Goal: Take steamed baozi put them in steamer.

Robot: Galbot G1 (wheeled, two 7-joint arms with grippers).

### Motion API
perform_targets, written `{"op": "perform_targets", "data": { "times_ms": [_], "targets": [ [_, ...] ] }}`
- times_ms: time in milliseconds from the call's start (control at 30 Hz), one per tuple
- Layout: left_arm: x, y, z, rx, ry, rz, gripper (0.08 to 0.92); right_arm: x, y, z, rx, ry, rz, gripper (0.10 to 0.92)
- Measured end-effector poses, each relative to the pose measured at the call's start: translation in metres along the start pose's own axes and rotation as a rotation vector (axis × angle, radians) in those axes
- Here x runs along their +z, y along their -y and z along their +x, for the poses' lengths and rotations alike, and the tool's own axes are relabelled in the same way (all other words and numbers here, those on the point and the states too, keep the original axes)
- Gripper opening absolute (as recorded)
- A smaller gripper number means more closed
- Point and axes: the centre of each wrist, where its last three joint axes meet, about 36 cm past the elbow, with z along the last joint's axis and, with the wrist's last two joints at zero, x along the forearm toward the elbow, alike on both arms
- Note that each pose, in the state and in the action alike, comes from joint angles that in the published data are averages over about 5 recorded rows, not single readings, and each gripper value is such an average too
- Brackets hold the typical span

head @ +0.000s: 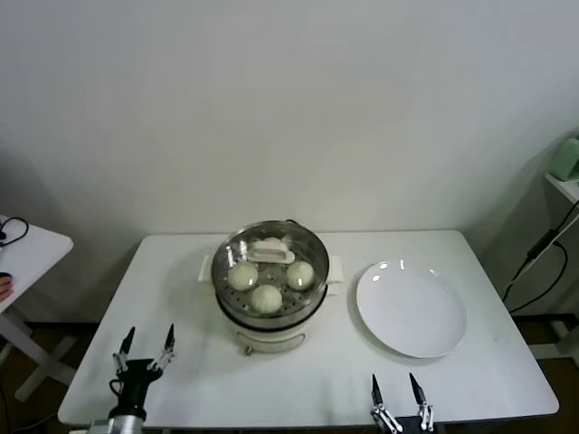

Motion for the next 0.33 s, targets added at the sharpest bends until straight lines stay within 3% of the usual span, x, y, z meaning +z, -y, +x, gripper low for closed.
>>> {"op": "perform_targets", "data": {
  "times_ms": [333],
  "targets": [
    [0.0068, 0.0023, 0.0047, 0.004, -0.002, 0.005, 0.823, 0.0006, -0.0023, 0.0013, -0.002, -0.002, -0.001, 0.823]
  ]
}}
